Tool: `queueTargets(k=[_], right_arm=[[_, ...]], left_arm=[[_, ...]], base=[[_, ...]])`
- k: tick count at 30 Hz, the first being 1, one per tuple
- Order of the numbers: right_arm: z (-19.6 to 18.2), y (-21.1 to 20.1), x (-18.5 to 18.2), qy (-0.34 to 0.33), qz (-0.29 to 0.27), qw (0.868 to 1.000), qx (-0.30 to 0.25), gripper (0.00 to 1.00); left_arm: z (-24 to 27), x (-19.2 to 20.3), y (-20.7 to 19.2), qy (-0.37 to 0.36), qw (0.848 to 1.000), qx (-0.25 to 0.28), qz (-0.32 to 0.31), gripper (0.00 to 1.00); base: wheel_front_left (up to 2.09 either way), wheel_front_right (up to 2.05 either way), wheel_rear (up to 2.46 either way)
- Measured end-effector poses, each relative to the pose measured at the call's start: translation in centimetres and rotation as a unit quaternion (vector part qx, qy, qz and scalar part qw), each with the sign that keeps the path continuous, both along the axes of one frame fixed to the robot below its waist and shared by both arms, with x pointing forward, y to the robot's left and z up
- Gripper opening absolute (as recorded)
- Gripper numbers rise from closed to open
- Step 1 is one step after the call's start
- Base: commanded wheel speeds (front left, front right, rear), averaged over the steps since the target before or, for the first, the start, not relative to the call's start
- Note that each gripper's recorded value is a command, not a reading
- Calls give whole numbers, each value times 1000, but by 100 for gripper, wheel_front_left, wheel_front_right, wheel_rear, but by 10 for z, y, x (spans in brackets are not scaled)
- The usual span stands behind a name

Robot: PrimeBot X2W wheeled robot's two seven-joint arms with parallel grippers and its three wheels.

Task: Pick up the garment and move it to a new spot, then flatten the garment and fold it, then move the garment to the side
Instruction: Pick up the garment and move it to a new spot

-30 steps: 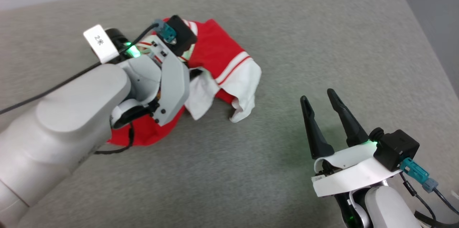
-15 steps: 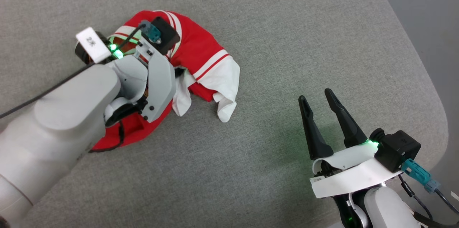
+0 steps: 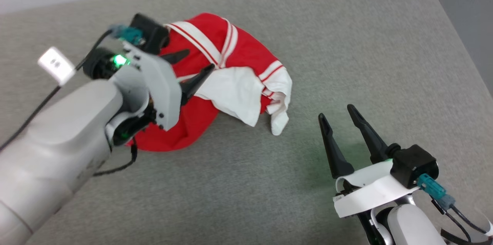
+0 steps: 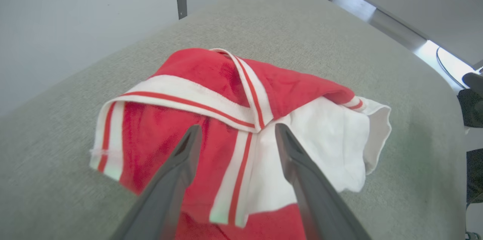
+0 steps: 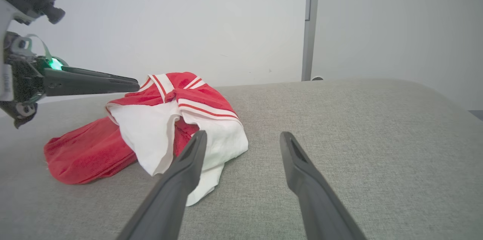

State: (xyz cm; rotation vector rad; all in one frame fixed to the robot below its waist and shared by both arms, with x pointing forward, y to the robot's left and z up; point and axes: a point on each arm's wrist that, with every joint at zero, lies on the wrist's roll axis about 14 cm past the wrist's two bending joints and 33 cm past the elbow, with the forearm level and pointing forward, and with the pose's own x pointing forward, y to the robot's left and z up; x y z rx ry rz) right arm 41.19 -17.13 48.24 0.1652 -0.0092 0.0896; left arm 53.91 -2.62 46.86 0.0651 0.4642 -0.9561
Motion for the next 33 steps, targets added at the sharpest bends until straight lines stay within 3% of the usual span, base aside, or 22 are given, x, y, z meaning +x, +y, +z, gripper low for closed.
queueTargets(k=[8,15,18,28,33], right_arm=[[0,17,-5,4,27,999,-25,100],[-3,15,-13,18,27,999,-43,100],[-3,11,-18,24,24,998,-50,100],[-8,-15,-50,50,1,996,-71,100],[1,-14,-56,43,3,996,-72,100]], left_arm=[[15,-17,69,-8,984,-114,137,100],[-17,-62,136,33,955,-136,260,100],[-19,-76,160,34,941,-147,304,100],[-24,-144,220,23,863,-214,457,100],[-21,-177,237,-20,850,-194,489,100]], base=[[0,0,0],[0,0,0],[0,0,0],[0,0,0],[0,0,0]])
